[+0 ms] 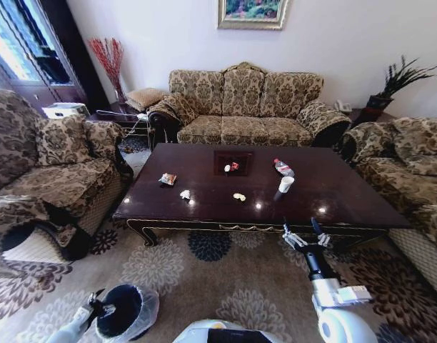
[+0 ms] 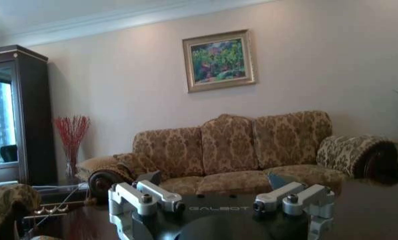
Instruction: Move to the front of the table and place the trash on the table into the trash bin.
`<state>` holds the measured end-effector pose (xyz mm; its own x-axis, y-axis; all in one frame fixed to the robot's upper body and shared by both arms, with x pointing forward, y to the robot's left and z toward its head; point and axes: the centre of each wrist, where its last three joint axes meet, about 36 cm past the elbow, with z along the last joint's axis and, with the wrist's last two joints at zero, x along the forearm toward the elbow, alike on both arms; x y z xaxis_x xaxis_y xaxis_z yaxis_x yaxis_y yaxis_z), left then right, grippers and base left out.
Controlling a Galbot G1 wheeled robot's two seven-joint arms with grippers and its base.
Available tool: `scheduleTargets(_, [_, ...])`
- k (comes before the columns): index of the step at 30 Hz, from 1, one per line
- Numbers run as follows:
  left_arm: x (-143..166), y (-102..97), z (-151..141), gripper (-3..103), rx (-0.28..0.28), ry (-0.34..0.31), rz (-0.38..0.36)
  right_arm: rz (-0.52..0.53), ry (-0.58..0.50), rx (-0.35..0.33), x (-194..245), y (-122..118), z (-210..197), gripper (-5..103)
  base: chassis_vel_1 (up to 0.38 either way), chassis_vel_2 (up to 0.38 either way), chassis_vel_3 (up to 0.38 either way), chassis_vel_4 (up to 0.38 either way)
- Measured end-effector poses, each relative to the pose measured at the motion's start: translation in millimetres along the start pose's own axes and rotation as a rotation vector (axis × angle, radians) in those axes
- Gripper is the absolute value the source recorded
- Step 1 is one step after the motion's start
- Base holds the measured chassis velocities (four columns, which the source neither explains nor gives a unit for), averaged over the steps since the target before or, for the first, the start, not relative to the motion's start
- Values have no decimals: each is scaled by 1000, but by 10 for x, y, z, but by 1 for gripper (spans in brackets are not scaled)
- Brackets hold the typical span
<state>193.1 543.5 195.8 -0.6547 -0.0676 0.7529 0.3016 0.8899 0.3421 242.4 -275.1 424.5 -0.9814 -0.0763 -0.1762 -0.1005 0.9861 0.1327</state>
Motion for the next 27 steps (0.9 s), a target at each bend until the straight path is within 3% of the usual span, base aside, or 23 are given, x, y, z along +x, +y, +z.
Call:
scheduleTargets(1, [0,0,0,88,0,0,0,0,0,0,0,0,0,100,0,0,0,0])
scheduleTargets(3, [-83,28,168,88,78,53,4,0,1,1,2,-2,2,100,0,0,0,0])
scheduleTargets(6, [-98,120,339,88,127,92,8,2,4,0,11,-2,5,100,0,0,0,0])
scheduleTargets(10, [-57,263,482,88,168,123,-8,9,10,-6,41,9,18,100,0,0,0,0])
scheduleTargets(16, [-131,312,621,88,226,145,-28,10,9,-8,46,15,17,100,0,0,0,0])
scheduleTargets(24, [-289,268,798,86,242,176,-59,8,13,-7,78,17,11,100,0,0,0,0])
scheduleTargets(25, [-379,280,764,75,236,195,-52,11,9,-6,85,16,-3,100,0,0,0,0])
scheduleTargets(27, [-396,282,756,75,236,197,-49,12,8,-5,85,17,-10,100,0,0,0,0])
